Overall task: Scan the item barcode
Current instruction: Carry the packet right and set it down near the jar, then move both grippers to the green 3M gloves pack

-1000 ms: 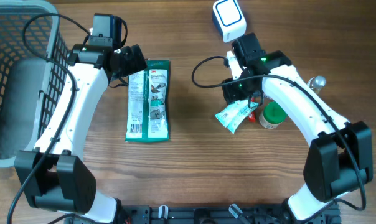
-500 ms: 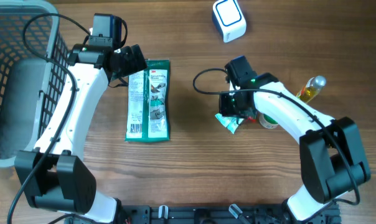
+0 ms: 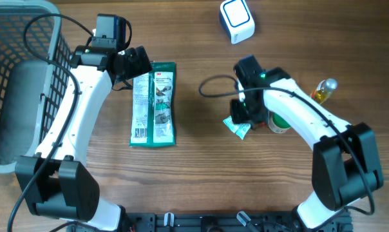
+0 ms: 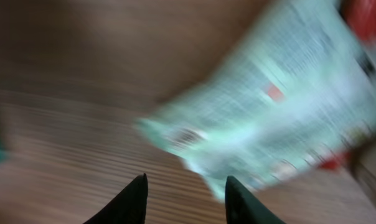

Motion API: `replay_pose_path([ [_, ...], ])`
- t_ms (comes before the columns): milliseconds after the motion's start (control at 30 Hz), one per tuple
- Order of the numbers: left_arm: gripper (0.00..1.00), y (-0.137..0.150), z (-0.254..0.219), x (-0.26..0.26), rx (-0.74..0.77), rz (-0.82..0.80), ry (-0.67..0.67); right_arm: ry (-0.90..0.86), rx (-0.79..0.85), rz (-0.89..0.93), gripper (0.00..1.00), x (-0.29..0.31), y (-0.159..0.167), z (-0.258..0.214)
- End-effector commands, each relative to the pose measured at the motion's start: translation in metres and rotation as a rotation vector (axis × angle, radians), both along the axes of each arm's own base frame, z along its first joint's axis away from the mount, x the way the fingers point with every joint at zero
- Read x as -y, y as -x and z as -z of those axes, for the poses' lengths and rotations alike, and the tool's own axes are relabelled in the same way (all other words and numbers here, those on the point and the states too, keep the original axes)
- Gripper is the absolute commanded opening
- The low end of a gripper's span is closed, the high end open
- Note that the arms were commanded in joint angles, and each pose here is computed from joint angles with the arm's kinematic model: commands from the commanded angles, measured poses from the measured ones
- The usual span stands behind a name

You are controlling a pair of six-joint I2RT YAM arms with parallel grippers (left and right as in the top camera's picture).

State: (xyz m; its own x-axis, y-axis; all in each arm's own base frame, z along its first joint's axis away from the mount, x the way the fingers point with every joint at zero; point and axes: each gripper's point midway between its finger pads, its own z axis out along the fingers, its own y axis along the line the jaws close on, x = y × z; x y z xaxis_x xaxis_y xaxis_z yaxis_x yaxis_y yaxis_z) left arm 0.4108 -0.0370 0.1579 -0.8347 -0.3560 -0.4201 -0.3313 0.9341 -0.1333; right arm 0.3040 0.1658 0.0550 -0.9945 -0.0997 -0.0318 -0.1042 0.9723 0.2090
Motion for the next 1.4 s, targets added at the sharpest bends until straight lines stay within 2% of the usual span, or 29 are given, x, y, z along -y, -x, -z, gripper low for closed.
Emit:
replay_pose_path([
  [0, 1.0, -0.002, -0.002, -0.003, 0.007, 0.002, -0.016, -0.33, 0.053, -0.071, 0.43, -0.059, -0.018, -0.039],
  [133, 1.0, -0.002, -0.002, -0.003, 0.007, 0.002, -0.016, -0.399, 0.108, -0.059, 0.44, -0.077, -0.031, -0.041],
  [167, 1.0, -0.002, -0.002, -0.003, 0.007, 0.002, -0.016, -0.407, 0.112, -0.054, 0.47, -0.081, -0.031, -0.038],
  [200, 1.0, -0.002, -0.002, -0.003, 0.007, 0.002, -0.016, -0.424, 0.126, -0.049, 0.59, -0.09, -0.031, -0.033],
  [233, 1.0, -0.002, -0.002, -0.003, 0.007, 0.002, -0.016, -0.433, 0.138, -0.056, 0.62, -0.095, -0.03, -0.031],
  [367, 1.0, -0.018, -0.011, -0.001, 0.082, 0.002, -0.007, -0.49, 0.205, -0.075, 0.66, -0.119, -0.032, -0.027],
  [433, 1.0, -0.012, -0.008, -0.002, 0.055, 0.002, -0.01, -0.47, 0.249, -0.086, 0.69, -0.123, -0.033, -0.021],
  [467, 0.93, -0.007, -0.004, -0.003, 0.03, 0.002, -0.013, -0.455, 0.262, -0.087, 0.71, -0.123, -0.033, -0.018],
  [500, 0.78, -0.003, 0.001, -0.003, 0.009, 0.003, -0.017, -0.445, 0.275, -0.089, 0.75, -0.124, -0.032, -0.015],
  [567, 0.4, 0.005, 0.016, -0.004, -0.03, 0.032, -0.035, -0.463, 0.298, -0.083, 0.82, -0.127, -0.033, -0.01],
  [600, 0.23, 0.009, 0.027, -0.005, -0.048, 0.05, -0.046, -0.472, 0.297, -0.056, 0.82, -0.127, -0.034, -0.008],
  [633, 0.14, 0.011, 0.035, -0.006, -0.059, 0.049, -0.049, -0.474, 0.295, -0.036, 0.82, -0.126, -0.035, -0.007],
  [700, 0.08, 0.015, 0.053, -0.006, -0.082, 0.048, -0.052, -0.479, 0.301, -0.032, 0.83, -0.126, -0.035, -0.005],
  [800, 0.04, 0.016, 0.079, -0.006, -0.108, 0.049, -0.054, -0.435, 0.326, -0.016, 0.87, -0.118, -0.038, 0.002],
  [933, 0.04, 0.015, 0.103, -0.005, -0.154, 0.053, -0.055, -0.411, 0.332, 0.019, 0.89, -0.105, -0.045, 0.006],
  [1067, 0.04, 0.021, 0.127, 0.005, -0.222, 0.077, -0.019, -0.407, 0.322, 0.039, 1.0, -0.096, -0.048, 0.007],
  [1367, 0.04, 0.045, 0.18, 0.043, -0.379, 0.171, 0.019, -0.441, 0.269, 0.026, 1.0, -0.081, -0.047, 0.009],
])
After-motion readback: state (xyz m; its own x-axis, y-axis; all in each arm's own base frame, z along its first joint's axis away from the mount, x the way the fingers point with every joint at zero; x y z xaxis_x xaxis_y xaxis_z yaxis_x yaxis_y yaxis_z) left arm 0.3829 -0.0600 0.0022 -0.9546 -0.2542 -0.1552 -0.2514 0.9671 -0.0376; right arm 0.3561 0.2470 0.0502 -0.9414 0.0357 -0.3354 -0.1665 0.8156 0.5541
